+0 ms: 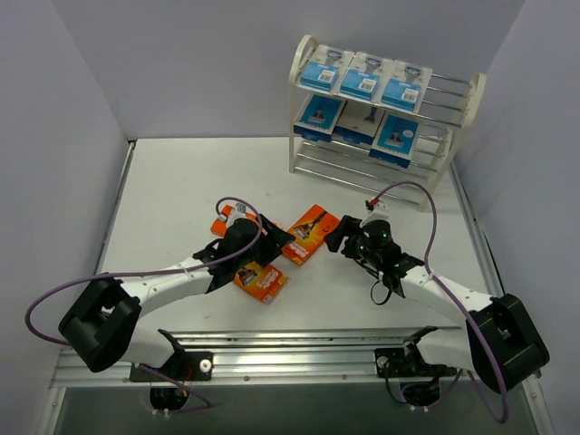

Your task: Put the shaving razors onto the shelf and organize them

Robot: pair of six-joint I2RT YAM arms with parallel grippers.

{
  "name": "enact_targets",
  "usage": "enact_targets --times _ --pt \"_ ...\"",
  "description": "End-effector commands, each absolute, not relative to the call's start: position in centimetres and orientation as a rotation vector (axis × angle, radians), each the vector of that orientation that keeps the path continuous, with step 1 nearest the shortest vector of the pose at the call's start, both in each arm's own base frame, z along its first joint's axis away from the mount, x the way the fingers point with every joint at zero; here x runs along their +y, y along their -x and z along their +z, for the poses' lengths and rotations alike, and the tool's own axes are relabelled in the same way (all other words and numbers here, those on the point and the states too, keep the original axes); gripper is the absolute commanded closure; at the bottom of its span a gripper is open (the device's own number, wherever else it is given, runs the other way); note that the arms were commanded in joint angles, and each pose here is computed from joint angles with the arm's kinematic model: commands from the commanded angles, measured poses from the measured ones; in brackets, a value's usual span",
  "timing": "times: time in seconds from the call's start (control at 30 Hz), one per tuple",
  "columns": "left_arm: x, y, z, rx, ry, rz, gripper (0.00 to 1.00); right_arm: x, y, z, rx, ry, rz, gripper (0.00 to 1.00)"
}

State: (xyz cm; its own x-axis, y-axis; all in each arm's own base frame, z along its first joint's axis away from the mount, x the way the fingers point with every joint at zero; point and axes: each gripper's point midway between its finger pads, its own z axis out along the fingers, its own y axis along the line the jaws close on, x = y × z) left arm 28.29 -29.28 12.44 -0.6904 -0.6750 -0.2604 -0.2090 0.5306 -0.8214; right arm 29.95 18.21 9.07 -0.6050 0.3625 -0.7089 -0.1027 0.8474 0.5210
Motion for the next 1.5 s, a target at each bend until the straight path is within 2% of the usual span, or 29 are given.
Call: enact_targets --times 0.0,0.63,1.47 --pt "-30.2 -28.9 12.9 2.181 0.845 -1.064 0.29 17.4 -29.9 9.4 2.111 -0.209 0.65 0.35" --pt "-30.9 -29.3 7.0 2.23 0.921 -0.817 0.35 14.8 -30.3 8.9 2.096 -0.242 0.722 0.34" --pt "-30.5 -31.2 4.2 2.174 0.963 -0.73 0.64 14.2 -30.3 8.1 2.1 -0.259 0.742 0.34"
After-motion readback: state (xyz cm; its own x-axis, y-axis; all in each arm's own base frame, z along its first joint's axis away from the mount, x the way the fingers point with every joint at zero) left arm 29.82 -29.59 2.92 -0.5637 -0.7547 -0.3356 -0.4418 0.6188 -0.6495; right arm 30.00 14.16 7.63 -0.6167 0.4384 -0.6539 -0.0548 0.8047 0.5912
